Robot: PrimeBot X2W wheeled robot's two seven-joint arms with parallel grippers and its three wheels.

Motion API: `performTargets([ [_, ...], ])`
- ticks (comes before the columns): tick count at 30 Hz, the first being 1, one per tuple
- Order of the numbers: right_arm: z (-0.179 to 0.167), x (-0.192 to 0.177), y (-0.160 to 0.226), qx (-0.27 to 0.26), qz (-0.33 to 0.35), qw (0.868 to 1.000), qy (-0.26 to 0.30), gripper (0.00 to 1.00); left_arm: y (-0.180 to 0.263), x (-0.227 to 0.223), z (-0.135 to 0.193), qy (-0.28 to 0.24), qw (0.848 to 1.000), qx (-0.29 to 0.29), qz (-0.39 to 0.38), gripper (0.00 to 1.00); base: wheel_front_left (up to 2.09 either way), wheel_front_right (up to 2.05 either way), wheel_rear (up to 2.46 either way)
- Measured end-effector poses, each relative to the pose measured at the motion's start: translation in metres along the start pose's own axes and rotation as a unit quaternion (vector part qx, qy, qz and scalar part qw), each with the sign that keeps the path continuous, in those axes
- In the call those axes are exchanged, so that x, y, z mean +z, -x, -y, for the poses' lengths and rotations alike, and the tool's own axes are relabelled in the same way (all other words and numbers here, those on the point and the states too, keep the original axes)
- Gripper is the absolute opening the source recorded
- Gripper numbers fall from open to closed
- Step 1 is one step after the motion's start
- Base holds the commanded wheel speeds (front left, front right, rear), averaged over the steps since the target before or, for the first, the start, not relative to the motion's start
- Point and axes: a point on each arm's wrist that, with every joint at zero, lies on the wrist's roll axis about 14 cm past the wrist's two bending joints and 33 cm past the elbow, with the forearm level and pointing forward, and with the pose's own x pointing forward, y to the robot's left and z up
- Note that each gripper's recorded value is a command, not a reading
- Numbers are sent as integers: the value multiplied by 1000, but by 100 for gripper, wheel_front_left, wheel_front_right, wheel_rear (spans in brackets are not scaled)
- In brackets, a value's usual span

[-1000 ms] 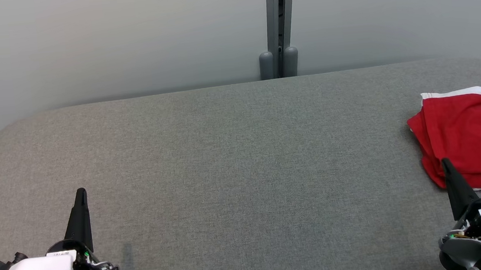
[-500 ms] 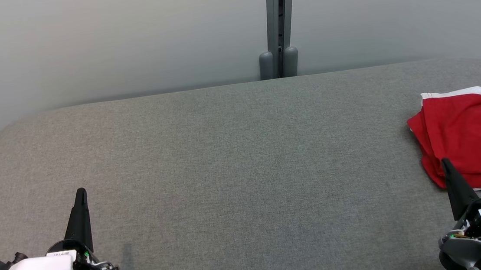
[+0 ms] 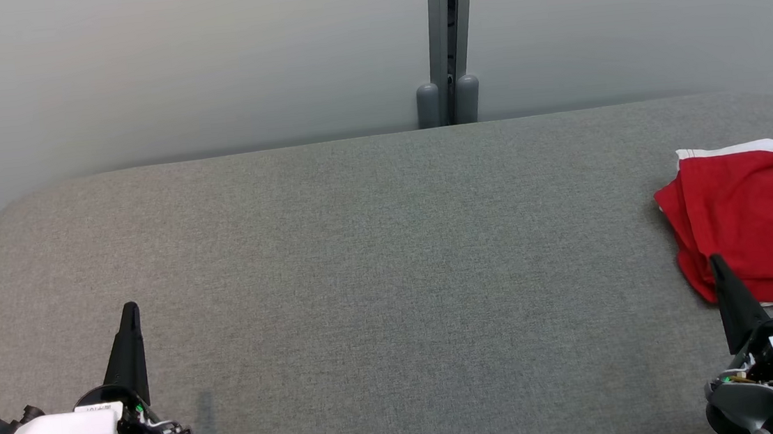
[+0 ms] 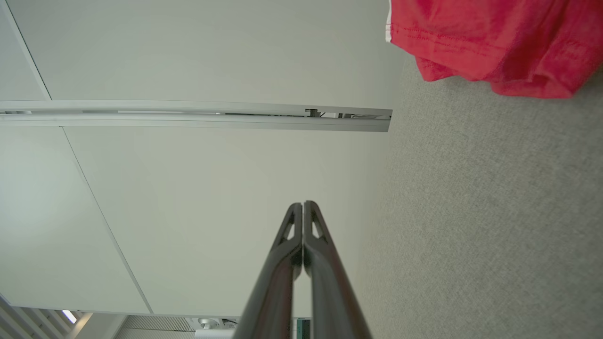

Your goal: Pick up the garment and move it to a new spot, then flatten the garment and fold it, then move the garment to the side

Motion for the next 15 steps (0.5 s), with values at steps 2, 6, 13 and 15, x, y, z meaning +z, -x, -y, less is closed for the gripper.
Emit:
performTargets([
  [2,0,0,0,0,0,1000,0,0,0,0,0,0,1000,0,0,0,0,0,0],
  [6,0,0,0,0,0,1000,0,0,0,0,0,0,1000,0,0,0,0,0,0],
  [13,0,0,0,0,0,1000,0,0,0,0,0,0,1000,0,0,0,0,0,0],
  [15,0,0,0,0,0,1000,0,0,0,0,0,0,1000,0,0,0,0,0,0],
])
